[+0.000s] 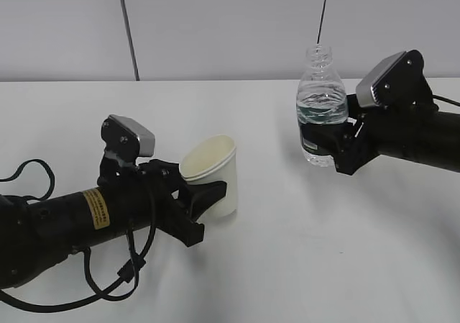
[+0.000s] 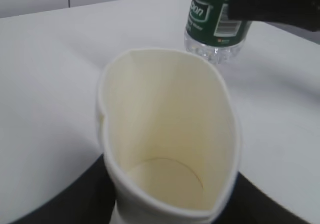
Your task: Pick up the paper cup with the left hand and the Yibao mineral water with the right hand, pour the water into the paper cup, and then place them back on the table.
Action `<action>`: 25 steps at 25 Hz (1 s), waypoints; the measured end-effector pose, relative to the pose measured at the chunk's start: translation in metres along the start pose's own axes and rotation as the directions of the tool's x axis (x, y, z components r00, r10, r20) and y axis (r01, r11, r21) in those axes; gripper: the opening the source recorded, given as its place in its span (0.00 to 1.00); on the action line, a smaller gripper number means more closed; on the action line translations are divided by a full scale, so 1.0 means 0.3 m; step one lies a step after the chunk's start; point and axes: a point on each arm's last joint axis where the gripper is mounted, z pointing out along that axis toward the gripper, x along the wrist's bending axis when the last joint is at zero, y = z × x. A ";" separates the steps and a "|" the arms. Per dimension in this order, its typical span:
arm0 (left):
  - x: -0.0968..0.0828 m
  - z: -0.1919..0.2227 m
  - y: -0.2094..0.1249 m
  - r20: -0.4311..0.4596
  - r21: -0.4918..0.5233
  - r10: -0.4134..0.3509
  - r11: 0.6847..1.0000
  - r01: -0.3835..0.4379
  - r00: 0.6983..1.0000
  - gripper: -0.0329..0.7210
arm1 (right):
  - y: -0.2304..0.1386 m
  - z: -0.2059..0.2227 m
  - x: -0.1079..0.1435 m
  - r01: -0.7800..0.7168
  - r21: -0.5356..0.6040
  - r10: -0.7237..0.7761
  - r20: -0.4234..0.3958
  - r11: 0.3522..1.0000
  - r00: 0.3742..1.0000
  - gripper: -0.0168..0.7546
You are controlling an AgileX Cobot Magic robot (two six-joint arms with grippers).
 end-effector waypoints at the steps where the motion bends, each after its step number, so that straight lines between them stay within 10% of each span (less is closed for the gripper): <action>1: 0.000 0.003 -0.002 0.004 0.015 0.006 1.000 -0.006 1.000 0.49 | 0.003 0.001 -0.002 0.005 -0.001 -0.005 -0.001 1.000 1.000 0.67; 25: 0.024 0.082 0.032 0.050 0.172 0.072 0.982 -0.080 0.996 0.49 | 0.037 0.020 -0.054 0.101 0.081 -0.103 0.028 0.992 0.994 0.67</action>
